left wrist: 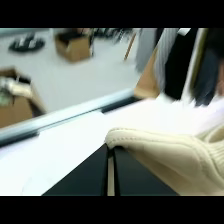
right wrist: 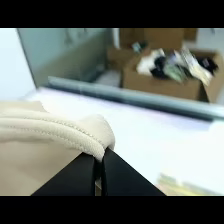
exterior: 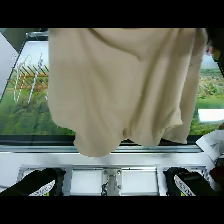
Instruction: Fold the clothes and pants, and hang the long-sleeved shirts on hangers.
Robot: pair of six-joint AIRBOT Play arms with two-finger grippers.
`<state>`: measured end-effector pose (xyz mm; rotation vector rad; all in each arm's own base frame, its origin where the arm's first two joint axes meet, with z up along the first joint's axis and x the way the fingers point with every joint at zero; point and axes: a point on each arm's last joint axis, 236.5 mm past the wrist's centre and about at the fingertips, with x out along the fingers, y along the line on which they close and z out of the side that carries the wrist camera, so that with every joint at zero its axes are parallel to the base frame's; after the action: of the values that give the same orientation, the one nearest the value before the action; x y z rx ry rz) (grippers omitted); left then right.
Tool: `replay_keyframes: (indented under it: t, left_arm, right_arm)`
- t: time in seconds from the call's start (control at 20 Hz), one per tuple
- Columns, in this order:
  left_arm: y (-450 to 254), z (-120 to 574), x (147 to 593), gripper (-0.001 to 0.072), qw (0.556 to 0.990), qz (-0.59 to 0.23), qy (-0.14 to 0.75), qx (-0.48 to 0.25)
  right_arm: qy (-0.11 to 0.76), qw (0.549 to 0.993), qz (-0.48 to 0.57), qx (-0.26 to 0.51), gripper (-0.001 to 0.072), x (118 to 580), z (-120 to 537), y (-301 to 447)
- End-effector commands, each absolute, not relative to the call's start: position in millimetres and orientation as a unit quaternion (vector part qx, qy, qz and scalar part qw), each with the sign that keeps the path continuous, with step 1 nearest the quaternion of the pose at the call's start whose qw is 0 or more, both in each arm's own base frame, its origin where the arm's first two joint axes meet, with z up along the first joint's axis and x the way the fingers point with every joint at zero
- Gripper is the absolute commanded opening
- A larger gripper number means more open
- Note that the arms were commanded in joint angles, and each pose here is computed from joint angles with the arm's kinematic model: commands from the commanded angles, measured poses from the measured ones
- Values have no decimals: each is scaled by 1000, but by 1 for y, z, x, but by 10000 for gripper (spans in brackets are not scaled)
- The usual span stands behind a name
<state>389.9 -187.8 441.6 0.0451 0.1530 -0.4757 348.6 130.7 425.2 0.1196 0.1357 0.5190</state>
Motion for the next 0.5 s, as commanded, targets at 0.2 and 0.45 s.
replay_keyframes:
  t: [0.2,0.45]
  left_arm:
    - [-183,304,487,21,946,-207,250,-13]
    - [-220,194,404,21,876,-273,390,73]
  right_arm:
    - [226,964,127,-55,23,445,297,72]
    - [352,925,125,-72,23,393,194,61]
